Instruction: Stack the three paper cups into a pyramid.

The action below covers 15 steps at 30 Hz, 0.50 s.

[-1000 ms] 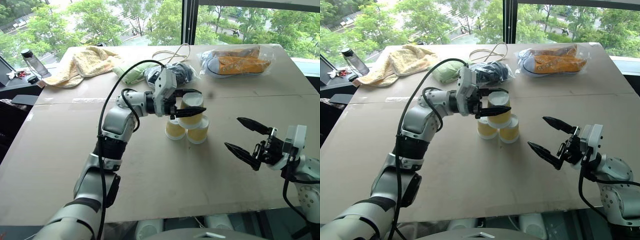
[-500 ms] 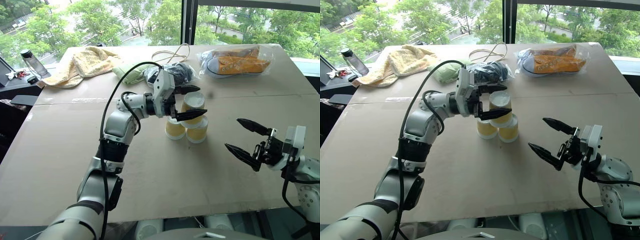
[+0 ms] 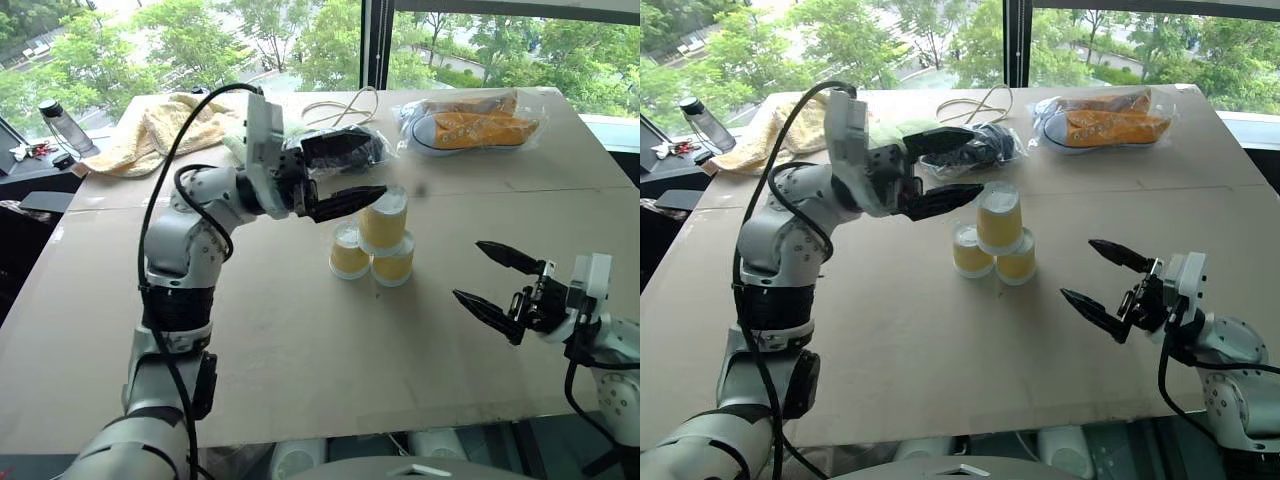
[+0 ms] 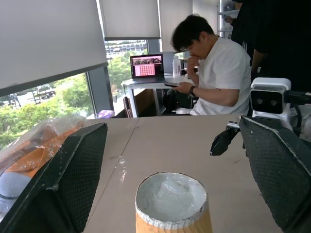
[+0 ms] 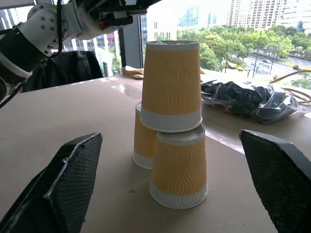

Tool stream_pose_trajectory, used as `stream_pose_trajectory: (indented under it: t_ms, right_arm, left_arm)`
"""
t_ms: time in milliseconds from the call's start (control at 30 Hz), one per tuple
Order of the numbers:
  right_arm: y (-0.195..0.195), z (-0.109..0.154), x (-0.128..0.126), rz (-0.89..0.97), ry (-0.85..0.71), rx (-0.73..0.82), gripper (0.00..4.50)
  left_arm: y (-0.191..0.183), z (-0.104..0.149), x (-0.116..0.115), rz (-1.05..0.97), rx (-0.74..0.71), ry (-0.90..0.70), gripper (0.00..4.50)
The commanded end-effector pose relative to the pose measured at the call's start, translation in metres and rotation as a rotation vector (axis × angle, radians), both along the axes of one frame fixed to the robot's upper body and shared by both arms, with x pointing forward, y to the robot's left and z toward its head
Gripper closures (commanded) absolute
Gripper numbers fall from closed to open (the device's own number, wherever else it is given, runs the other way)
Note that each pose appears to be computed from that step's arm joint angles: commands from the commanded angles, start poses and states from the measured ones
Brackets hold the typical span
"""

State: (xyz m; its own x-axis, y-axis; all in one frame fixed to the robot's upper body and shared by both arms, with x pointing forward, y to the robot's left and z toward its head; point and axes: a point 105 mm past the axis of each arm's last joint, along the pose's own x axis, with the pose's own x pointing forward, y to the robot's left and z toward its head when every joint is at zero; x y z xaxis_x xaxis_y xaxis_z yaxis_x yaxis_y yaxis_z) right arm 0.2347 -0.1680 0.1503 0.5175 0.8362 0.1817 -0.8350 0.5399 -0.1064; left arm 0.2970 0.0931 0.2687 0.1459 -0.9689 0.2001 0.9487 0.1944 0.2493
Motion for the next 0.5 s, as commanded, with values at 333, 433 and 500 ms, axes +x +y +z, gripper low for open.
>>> stream_pose_trajectory:
  t_ms: [333,433,500]
  right_arm:
    - [-0.038,-0.039,0.007,-0.129,0.070,-0.033,0.00]
    - [-0.040,-0.051,0.010,-0.121,0.087,-0.078,0.00]
    - [-0.043,-0.056,0.011,-0.123,0.094,-0.086,0.00]
  left_arm:
    - [0.064,-0.149,-0.046,0.404,0.311,0.318,0.07]
    - [0.065,-0.178,-0.050,0.474,0.307,0.350,0.07]
    - [0.065,-0.193,-0.054,0.481,0.356,0.336,0.07]
